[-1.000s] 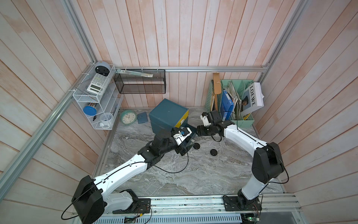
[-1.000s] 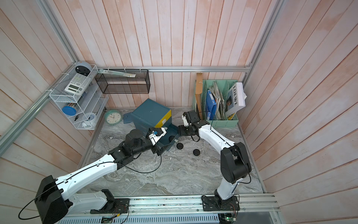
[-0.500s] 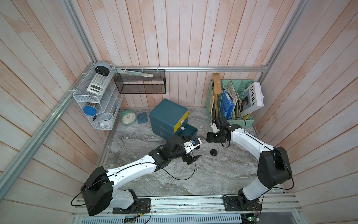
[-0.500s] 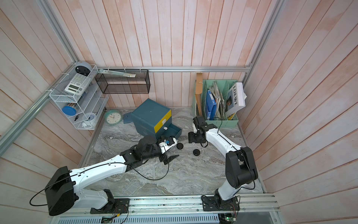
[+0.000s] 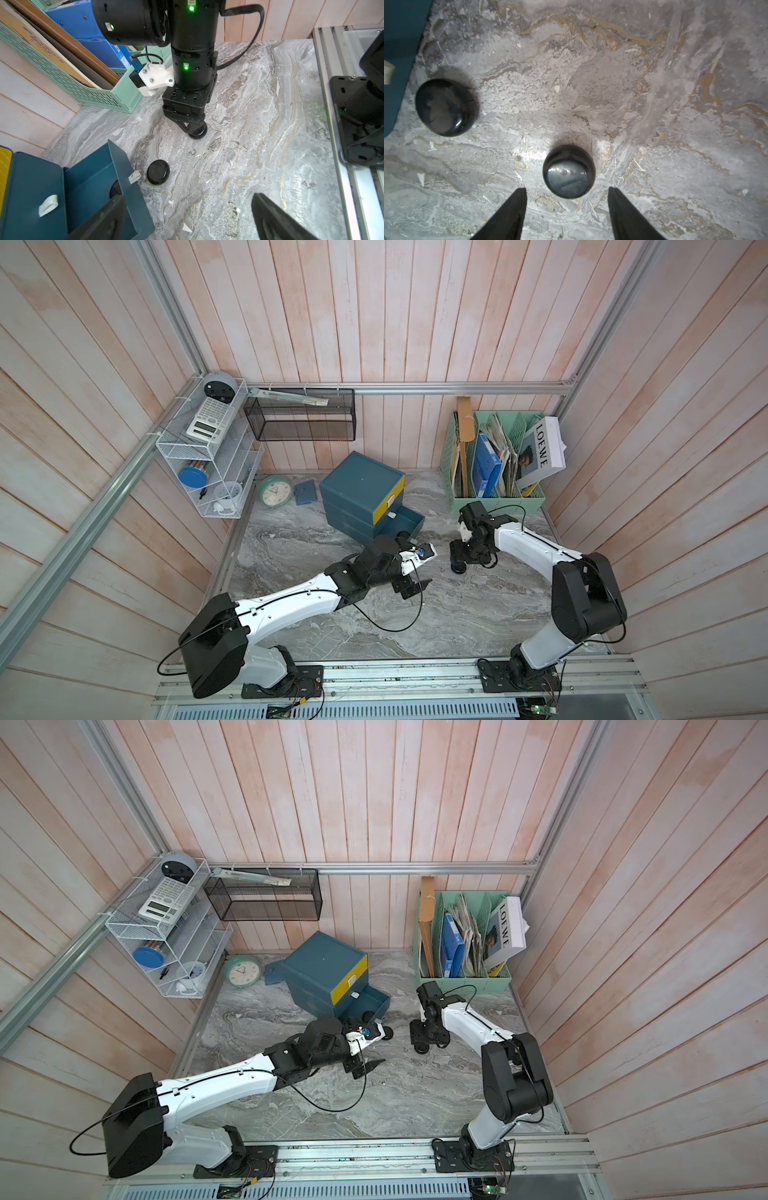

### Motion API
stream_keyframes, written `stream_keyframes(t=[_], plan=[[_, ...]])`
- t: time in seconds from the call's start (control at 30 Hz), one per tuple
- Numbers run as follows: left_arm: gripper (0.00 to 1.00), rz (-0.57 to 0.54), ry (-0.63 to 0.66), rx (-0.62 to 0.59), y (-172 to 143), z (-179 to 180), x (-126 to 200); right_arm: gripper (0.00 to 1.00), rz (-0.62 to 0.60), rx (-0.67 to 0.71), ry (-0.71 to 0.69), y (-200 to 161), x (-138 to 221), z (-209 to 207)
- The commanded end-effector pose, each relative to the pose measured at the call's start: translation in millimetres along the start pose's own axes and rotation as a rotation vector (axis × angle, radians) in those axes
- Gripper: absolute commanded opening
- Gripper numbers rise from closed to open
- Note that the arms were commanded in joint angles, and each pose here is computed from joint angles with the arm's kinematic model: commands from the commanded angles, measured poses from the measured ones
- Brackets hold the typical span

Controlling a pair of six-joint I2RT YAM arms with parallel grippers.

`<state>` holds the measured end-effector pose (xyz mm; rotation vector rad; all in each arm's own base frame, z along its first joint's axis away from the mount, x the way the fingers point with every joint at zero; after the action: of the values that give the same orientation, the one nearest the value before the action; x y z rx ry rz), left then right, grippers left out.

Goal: Put the bluetooth earphones in the drawer according to color
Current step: Pick up the Bluetooth earphone from the center of the board.

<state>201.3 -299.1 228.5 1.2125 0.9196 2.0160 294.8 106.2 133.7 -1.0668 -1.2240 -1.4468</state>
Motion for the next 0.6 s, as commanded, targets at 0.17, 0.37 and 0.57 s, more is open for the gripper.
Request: stream_keyframes(t=[0.17, 0.37, 0.57], plan=[[1.00, 0.016, 0.006, -0.042, 7, -2, -2, 0.68, 0.083, 0.002, -0.011, -5, -23, -3], [1.00, 0.031, 0.011, -0.047, 6, -3, -4, 0.66, 0.097, 0.000, -0.029, -5, -30, -4], [1.00, 0.032, 0.012, -0.049, 7, -4, -5, 0.65, 0.120, 0.002, -0.080, -4, -34, -4]])
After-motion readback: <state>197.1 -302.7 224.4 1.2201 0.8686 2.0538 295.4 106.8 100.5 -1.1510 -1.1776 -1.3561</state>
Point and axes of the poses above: each gripper's point midway between its finger pads, its own x axis back along the fingers, its own z axis along the line the jaws close on, y = z × x, the point moved 8 cm from there along x, back along the fingers, and after that the axes turned 7 degrees about -x, right-handed, at the moved point
